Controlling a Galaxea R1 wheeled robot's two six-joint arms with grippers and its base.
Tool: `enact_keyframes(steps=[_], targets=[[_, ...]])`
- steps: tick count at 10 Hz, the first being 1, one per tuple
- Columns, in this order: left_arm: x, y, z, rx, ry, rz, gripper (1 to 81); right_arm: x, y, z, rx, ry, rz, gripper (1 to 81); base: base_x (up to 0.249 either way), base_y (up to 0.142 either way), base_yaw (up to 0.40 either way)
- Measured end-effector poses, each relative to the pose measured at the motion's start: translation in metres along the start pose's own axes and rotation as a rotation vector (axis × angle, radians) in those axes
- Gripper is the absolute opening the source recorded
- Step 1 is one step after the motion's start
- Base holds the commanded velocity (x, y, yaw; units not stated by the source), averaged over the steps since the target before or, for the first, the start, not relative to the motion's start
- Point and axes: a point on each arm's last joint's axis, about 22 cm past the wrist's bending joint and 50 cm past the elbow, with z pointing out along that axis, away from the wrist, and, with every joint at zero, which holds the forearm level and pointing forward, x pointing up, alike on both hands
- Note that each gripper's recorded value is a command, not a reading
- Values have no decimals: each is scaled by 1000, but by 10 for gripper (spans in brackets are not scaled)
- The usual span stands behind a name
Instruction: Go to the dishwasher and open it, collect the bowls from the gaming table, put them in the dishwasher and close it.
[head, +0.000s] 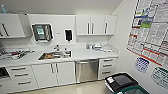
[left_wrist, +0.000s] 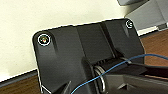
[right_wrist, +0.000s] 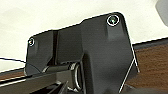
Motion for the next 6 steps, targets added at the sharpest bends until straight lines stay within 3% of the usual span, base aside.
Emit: enact_keyframes(steps=[6], targets=[[-2, 1, 0, -2, -2, -1, 811, 0, 0, 0, 0, 0, 0, 811, 102, 0, 0]])
